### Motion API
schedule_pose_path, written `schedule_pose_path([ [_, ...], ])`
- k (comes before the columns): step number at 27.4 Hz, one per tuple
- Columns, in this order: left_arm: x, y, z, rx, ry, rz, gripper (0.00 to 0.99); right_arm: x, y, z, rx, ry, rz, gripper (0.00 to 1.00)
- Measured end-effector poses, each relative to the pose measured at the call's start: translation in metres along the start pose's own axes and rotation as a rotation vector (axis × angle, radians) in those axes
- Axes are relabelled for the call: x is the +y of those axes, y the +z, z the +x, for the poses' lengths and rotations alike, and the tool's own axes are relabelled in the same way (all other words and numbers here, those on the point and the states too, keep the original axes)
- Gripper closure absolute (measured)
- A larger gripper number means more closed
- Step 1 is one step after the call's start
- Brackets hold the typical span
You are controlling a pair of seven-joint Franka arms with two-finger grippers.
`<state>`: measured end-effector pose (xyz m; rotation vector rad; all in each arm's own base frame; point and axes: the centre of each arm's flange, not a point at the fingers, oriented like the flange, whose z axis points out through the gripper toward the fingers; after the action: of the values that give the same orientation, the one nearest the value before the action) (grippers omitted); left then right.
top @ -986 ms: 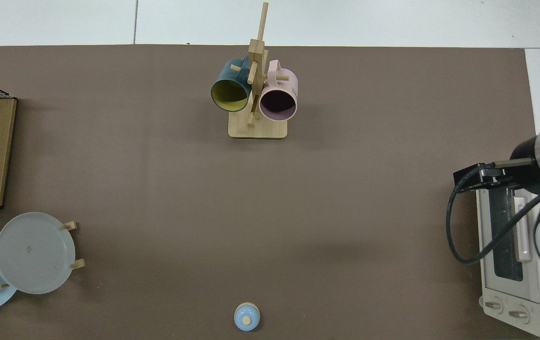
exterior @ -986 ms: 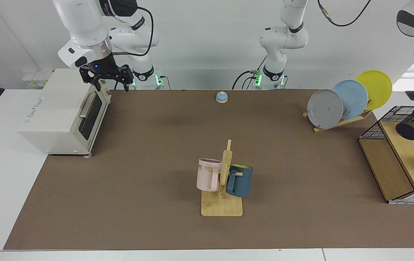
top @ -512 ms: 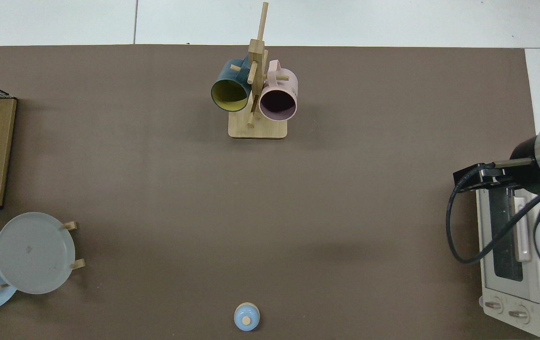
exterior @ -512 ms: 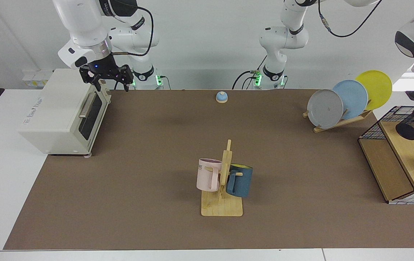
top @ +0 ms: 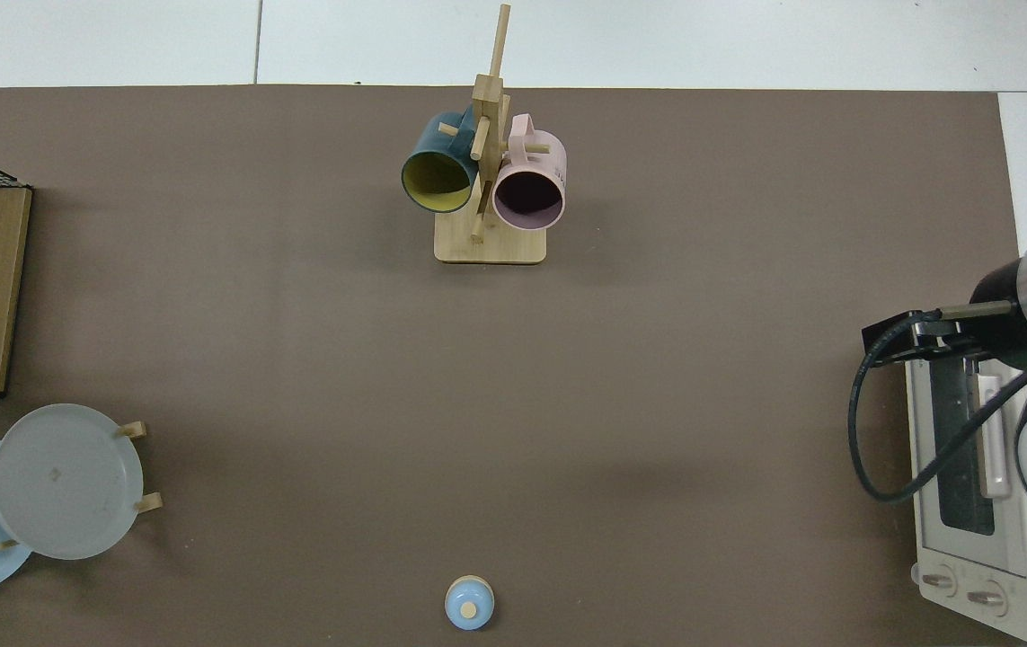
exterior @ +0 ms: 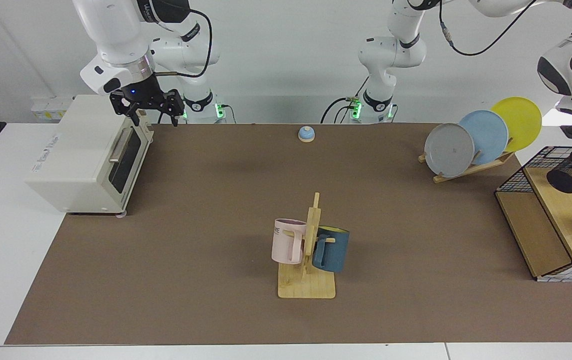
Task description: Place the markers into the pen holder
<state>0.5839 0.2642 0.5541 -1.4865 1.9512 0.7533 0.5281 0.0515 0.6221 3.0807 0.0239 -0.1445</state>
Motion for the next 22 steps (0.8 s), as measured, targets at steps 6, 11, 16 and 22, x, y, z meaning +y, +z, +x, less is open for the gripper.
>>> schedule_pose_path([
  [6, 0.006, 0.019, 0.012, 0.019, 0.015, -0.017, 0.828, 0.000, 0.000, 0.000, 0.000, 0.000, 0.000, 0.00],
  [11, 0.008, 0.027, 0.020, 0.032, 0.025, -0.029, 0.828, 0.000, 0.000, 0.000, 0.000, 0.000, 0.000, 0.00],
  [16, 0.009, 0.034, 0.030, 0.044, 0.024, -0.034, 0.828, 0.000, 0.000, 0.000, 0.000, 0.000, 0.000, 0.00],
  [22, 0.009, 0.038, 0.036, 0.050, 0.027, -0.030, 0.828, 0.000, 0.000, 0.000, 0.000, 0.000, 0.000, 0.00],
])
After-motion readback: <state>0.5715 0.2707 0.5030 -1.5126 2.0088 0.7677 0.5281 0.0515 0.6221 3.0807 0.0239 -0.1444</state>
